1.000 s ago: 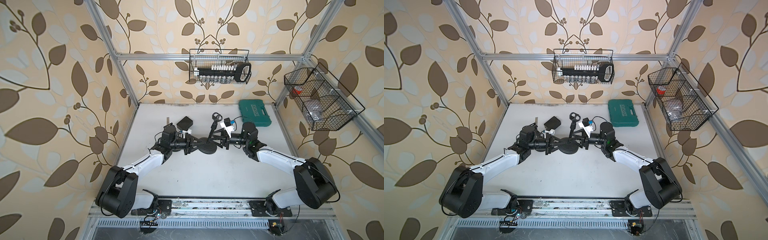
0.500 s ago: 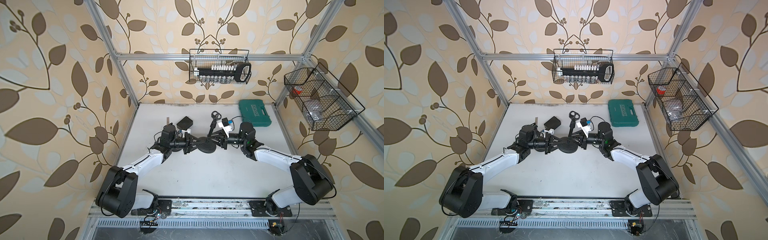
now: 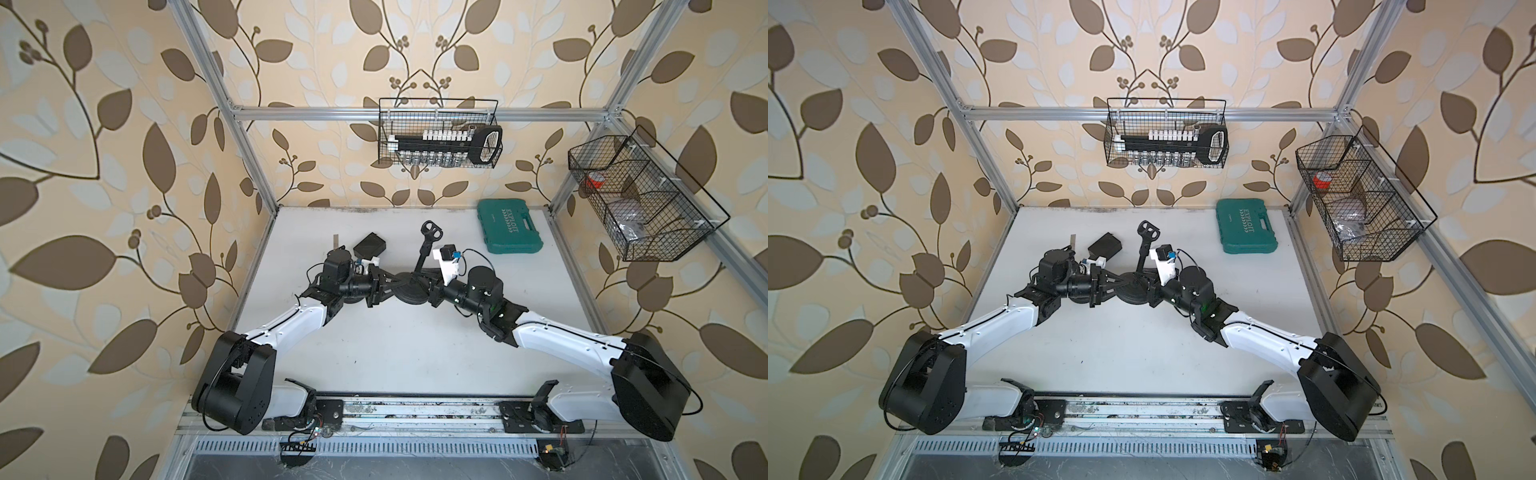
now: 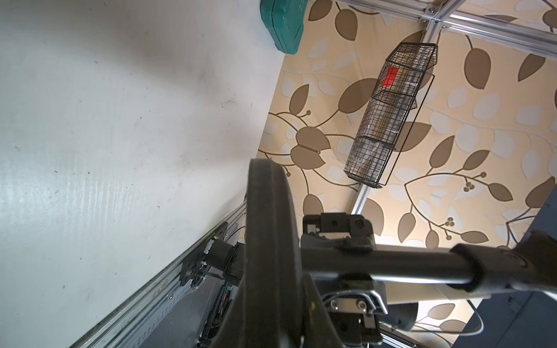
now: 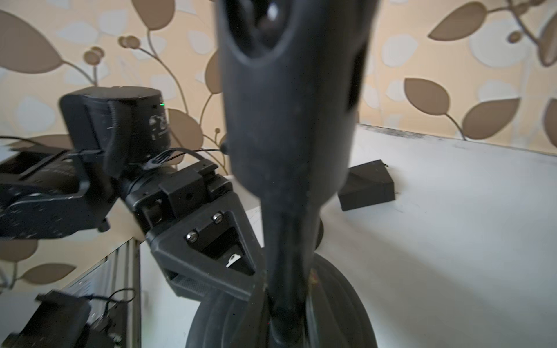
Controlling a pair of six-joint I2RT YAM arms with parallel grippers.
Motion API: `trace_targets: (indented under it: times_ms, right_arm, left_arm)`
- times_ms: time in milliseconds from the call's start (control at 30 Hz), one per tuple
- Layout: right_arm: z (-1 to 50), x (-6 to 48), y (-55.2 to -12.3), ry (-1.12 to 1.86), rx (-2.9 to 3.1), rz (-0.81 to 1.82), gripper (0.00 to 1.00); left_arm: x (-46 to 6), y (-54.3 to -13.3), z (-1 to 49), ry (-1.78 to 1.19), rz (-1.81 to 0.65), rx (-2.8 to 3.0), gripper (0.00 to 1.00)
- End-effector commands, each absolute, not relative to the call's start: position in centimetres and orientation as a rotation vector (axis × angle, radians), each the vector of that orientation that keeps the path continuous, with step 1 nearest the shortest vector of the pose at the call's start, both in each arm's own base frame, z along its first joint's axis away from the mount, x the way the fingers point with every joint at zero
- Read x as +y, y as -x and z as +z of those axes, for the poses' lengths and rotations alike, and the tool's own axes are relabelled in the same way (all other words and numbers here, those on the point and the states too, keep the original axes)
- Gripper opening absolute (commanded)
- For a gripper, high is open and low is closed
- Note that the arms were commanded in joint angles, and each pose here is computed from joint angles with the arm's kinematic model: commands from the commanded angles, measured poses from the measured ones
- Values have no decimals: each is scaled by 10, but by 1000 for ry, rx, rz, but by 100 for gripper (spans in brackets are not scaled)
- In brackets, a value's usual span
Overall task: Assemble a microphone stand
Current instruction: Screw the microphone stand pole into the microphone stand base.
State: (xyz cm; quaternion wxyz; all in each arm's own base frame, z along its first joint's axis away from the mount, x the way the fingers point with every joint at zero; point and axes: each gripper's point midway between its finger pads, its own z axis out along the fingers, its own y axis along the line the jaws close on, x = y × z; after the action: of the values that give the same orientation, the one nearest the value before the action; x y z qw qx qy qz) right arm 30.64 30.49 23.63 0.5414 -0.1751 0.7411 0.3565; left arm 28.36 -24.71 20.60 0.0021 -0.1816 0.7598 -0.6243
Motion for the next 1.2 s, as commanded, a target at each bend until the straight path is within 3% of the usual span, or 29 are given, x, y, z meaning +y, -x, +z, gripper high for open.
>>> trace_targets:
  times_ms: [0,200,233,300,333,400,933,1167]
  right_arm:
    - [205,271,-328,189,1887,506,0]
    - [221,296,-322,317,1845,695,0]
    - [225,301,-318,372,1827,778,11]
    - [235,304,-306,503,1754,922,45]
    - [238,300,-305,538,1728,947,56]
    - [241,294,-296,646,1682,1011,65]
    - [250,293,-292,959,1513,1225,63]
    - [246,307,-290,1022,1493,1315,56]
  left_arm:
    - [-252,-291,260,344,-2011,2226,0]
    - [-251,-295,256,374,-2003,2235,0]
    - [-251,-295,256,371,-2005,2235,0]
    - [-250,-295,256,369,-2006,2239,0]
    - [-250,-295,256,369,-2006,2242,0]
    - [-249,-295,253,378,-1999,2255,0]
    - [-251,-276,253,316,-2059,2320,0]
    - [-252,-273,256,297,-2079,2324,0]
